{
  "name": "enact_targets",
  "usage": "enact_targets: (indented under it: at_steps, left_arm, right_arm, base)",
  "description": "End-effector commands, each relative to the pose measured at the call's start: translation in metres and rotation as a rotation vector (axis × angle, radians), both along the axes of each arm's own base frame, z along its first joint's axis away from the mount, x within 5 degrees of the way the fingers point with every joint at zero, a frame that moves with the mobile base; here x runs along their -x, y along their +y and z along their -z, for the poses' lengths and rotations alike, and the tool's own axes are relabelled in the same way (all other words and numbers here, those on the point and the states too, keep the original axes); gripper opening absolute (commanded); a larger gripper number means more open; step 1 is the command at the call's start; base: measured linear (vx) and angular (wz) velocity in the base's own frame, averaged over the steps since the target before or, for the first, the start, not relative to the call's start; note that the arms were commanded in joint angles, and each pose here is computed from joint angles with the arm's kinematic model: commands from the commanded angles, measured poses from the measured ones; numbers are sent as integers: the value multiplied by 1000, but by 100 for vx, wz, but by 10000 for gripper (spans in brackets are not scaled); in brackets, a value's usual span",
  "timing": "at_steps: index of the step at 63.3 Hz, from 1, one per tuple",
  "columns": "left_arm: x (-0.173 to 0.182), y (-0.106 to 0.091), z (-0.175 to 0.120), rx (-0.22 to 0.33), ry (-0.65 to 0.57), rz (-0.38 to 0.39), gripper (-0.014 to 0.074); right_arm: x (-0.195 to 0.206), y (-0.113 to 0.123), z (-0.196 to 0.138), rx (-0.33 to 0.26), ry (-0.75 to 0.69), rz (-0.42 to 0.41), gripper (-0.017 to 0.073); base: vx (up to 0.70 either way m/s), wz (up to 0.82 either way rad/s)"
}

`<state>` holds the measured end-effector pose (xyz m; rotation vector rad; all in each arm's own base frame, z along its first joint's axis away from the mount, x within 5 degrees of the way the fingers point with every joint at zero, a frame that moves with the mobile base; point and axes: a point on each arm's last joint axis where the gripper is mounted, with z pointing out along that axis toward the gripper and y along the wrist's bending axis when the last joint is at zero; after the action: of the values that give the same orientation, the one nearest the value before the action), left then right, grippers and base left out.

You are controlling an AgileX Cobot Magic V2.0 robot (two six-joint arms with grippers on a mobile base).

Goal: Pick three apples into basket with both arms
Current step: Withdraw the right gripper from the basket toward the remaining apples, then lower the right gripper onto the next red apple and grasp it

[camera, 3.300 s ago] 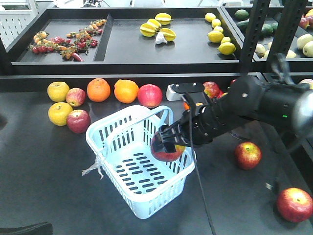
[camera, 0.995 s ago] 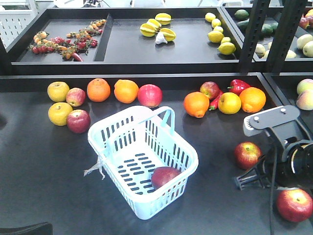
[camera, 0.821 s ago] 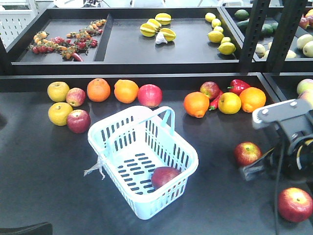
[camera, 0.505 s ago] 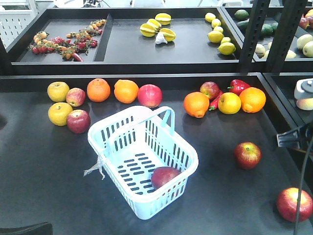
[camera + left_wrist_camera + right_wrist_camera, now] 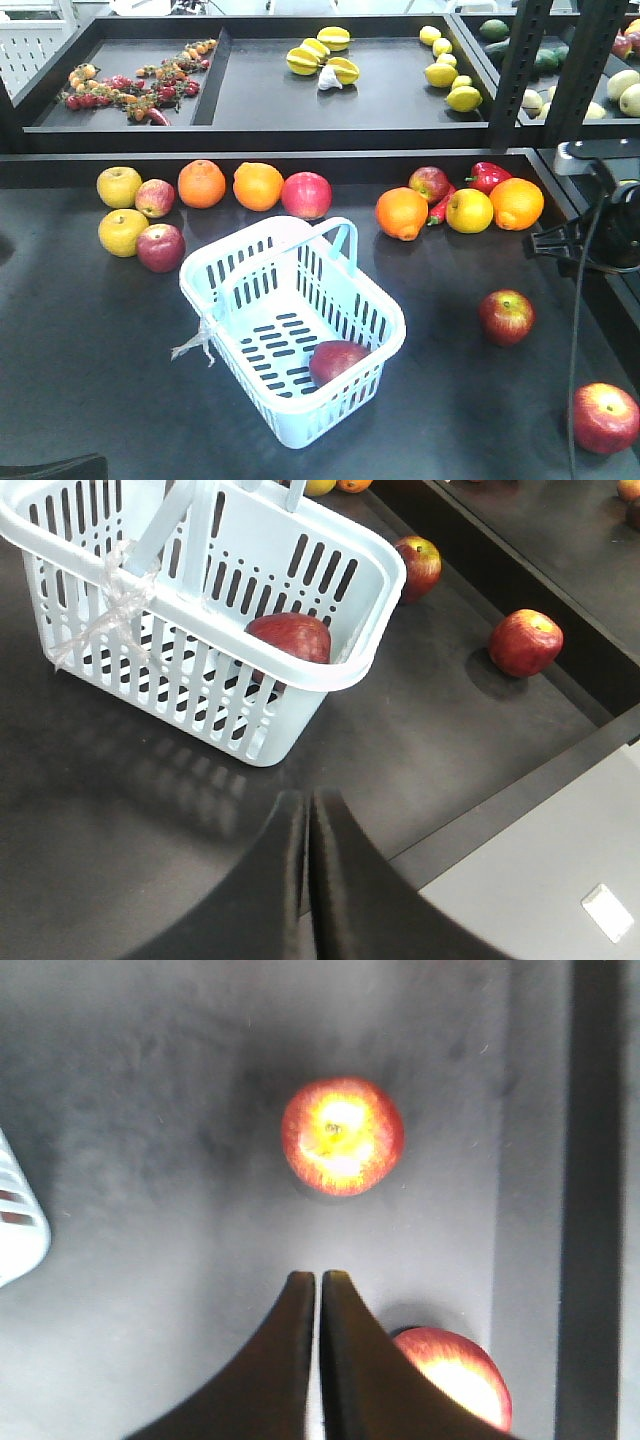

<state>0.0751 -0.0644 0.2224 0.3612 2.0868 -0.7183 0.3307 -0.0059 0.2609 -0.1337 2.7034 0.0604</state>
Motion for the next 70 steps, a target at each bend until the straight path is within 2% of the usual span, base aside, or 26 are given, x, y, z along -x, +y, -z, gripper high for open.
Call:
enact_targets:
  at_steps: [1,8,21,31,36,70]
  left_arm:
    - [-4,0,-13,40,-52,-28,-6]
    - [-4,0,-13,40,-52,-28,-6]
    - [-4,0,-13,38,-53,-28,-6]
    - [-4,0,-13,37,-54,-28,-6]
    - [-4,0,-13,37,-54,-28,-6]
    - [-4,0,-13,34,-58,-28,-6]
  right_arm:
    - [-9,-3,-15,9,-61,-10,65]
    - [-20,-3,-7,8,-37,-12,160]
    - [-36,-4,-1,8,-28,-12,501]
    - [-47,-4,5,4,-10,-2,674]
    - [-53,-5,12,-2,20,8,697]
    - [-121,-7,75,-30,216,25,648]
  base:
    - [0,0]
    - [0,0]
    - [0,0]
    - [0,0]
    - [0,0]
    - [0,0]
